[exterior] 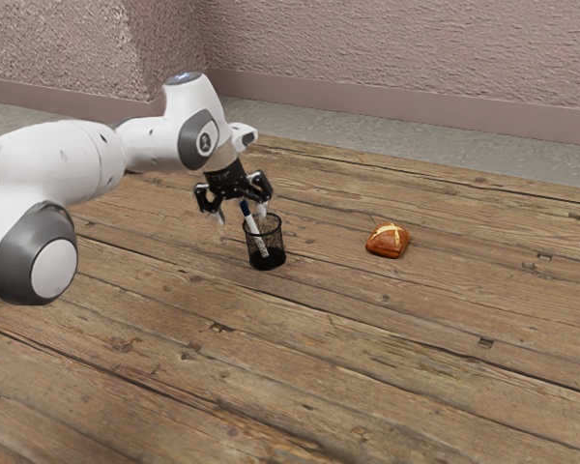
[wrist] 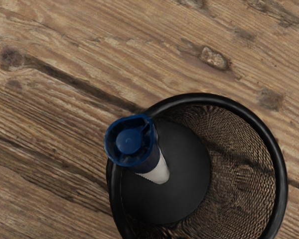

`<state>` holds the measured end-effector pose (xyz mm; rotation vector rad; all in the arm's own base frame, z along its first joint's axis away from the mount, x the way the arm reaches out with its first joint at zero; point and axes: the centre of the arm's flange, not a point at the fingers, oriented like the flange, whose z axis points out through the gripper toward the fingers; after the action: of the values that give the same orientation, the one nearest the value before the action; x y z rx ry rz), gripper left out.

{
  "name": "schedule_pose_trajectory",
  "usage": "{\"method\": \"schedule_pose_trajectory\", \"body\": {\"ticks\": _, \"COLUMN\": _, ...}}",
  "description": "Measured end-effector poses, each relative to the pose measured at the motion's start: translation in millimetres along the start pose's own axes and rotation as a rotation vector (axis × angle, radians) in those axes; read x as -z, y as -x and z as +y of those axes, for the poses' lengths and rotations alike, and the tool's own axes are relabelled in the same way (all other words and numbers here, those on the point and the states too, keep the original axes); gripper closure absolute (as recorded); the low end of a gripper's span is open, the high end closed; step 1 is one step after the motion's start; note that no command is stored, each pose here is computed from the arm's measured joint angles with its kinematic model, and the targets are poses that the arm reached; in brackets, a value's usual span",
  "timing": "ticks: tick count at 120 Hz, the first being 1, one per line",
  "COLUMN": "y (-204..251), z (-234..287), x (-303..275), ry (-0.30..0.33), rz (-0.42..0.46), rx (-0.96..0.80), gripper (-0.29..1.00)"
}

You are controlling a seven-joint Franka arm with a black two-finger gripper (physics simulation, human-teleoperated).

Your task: Take the marker out of the pen holder and place it to the left of the pen holder.

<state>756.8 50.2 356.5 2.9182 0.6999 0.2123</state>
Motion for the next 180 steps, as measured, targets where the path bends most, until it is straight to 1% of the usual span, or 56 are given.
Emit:
{"method": "schedule_pose_trajectory", "body": {"ticks": 19, "y": -14.4, "z": 1.1, "x": -11.1, "ry": 0.008, "rz": -0.008, "rx": -0.015, "gripper": 0.0}}
{"method": "schedule_pose_trajectory", "body": {"ticks": 32, "y": -18.5, "z": -3.5, "x": -8.6, "ry": 0.016, "rz": -0.018, "rx": -0.023, "gripper": 0.0}}
{"method": "schedule_pose_trajectory", "body": {"ticks": 42, "y": -17.3, "z": -4.4, "x": -10.9, "ry": 0.047, "rz": -0.042, "rx": -0.036, "gripper": 0.0}}
{"method": "schedule_pose_trajectory", "body": {"ticks": 52, "y": -17.7, "z": -7.2, "x": -14.8, "ry": 0.059, "rz": -0.055, "rx": -0.063, "gripper": 0.0}}
{"method": "schedule_pose_trajectory", "body": {"ticks": 62, "y": -19.6, "z": -7.9, "x": -14.7, "ry": 0.069, "rz": -0.055, "rx": -0.1, "gripper": 0.0}}
{"method": "schedule_pose_trajectory", "body": {"ticks": 76, "y": -32.1, "z": 4.6, "x": -17.8, "ry": 0.103, "rz": -0.038, "rx": -0.16, "gripper": 0.0}}
{"method": "schedule_pose_trajectory", "body": {"ticks": 94, "y": -36.3, "z": -3.7, "x": -24.2, "ry": 0.099, "rz": -0.056, "rx": -0.203, "gripper": 0.0}}
{"method": "schedule_pose_trajectory", "body": {"ticks": 112, "y": -36.6, "z": -9.2, "x": -18.2, "ry": 0.111, "rz": -0.075, "rx": -0.237, "gripper": 0.0}}
{"method": "schedule_pose_trajectory", "body": {"ticks": 126, "y": -44.2, "z": -4.6, "x": -8.2, "ry": 0.125, "rz": -0.046, "rx": -0.277, "gripper": 0.0}}
{"method": "schedule_pose_trajectory", "body": {"ticks": 148, "y": -48.4, "z": -10.4, "x": -10.6, "ry": 0.139, "rz": -0.049, "rx": -0.303, "gripper": 0.0}}
{"method": "schedule_pose_trajectory", "body": {"ticks": 154, "y": -48.1, "z": -10.4, "x": -10.8, "ry": 0.145, "rz": -0.052, "rx": -0.309, "gripper": 0.06}}
{"method": "schedule_pose_trajectory", "body": {"ticks": 169, "y": -46.2, "z": -10.3, "x": -12.8, "ry": 0.16, "rz": -0.069, "rx": -0.318, "gripper": 0.38}}
{"method": "schedule_pose_trajectory", "body": {"ticks": 180, "y": -45.2, "z": -10.4, "x": -13.5, "ry": 0.168, "rz": -0.078, "rx": -0.324, "gripper": 0.55}}
